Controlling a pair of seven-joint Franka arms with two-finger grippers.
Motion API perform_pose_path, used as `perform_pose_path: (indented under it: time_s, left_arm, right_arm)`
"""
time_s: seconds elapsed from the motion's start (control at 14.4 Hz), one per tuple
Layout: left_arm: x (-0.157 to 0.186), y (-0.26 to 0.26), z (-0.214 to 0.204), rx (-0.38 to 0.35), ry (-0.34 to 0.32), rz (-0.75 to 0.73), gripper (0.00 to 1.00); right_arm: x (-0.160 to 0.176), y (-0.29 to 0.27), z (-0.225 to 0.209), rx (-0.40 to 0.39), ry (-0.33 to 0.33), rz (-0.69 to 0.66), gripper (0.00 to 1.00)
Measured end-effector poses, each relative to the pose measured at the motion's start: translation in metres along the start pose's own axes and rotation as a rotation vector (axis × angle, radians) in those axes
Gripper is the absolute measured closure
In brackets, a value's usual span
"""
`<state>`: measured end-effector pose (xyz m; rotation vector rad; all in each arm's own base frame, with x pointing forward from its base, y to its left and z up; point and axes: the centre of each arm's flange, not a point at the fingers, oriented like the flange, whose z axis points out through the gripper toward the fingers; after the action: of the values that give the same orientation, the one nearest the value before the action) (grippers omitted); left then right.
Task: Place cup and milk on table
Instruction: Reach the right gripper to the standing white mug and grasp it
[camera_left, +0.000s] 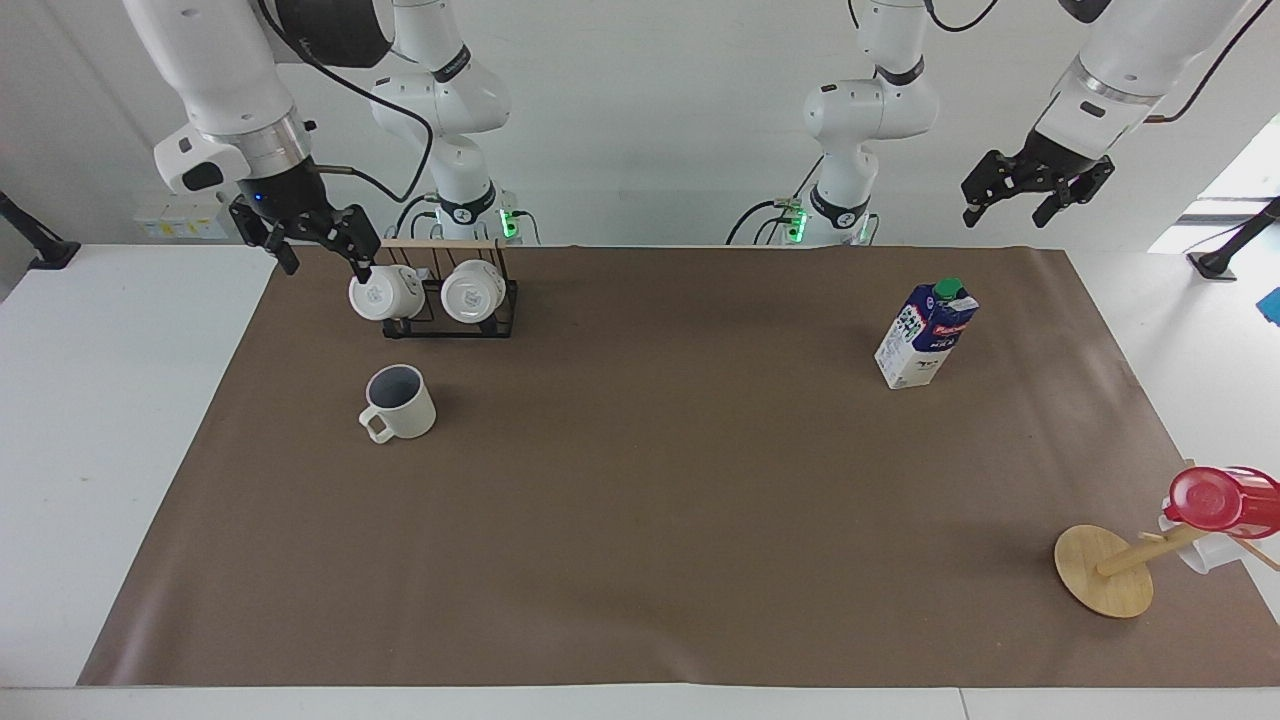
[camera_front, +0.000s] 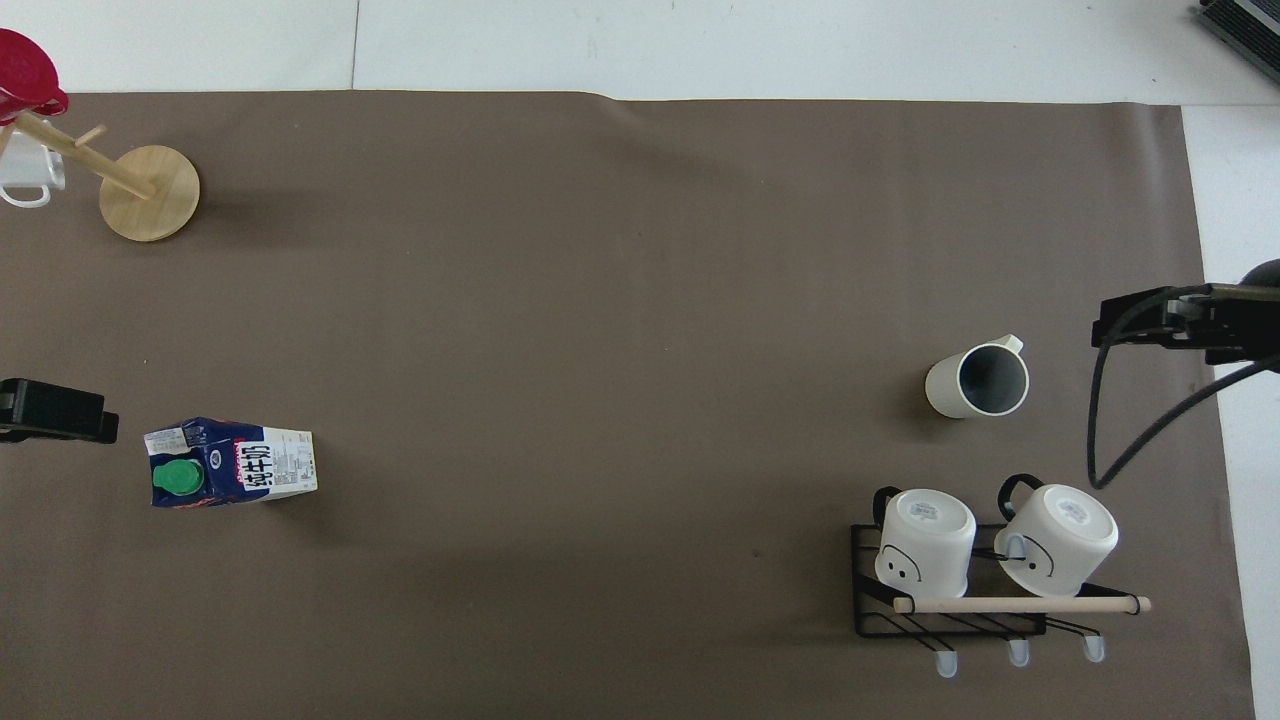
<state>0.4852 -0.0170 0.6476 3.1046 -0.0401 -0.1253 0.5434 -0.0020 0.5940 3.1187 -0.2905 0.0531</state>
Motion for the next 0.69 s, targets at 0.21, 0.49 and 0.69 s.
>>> perform_pose_path:
  time_s: [0.21, 0.49, 0.69]
  left_arm:
    - [0.0, 0.0, 0.0, 0.0, 0.0, 0.0, 0.0]
    - [0.0, 0.0, 0.0, 0.0, 0.0, 0.0, 0.0]
    - [0.0, 0.0, 0.0, 0.0, 0.0, 0.0, 0.0]
  right_arm:
    - [0.002, -0.018, 0.037, -0.003, -0.007, 0.046, 0.0]
    - [0.01, -0.028, 0.102, -0.006, -0.004, 0.07, 0.0]
    - [0.013, -0.032, 0.147, -0.006, 0.003, 0.089, 0.0]
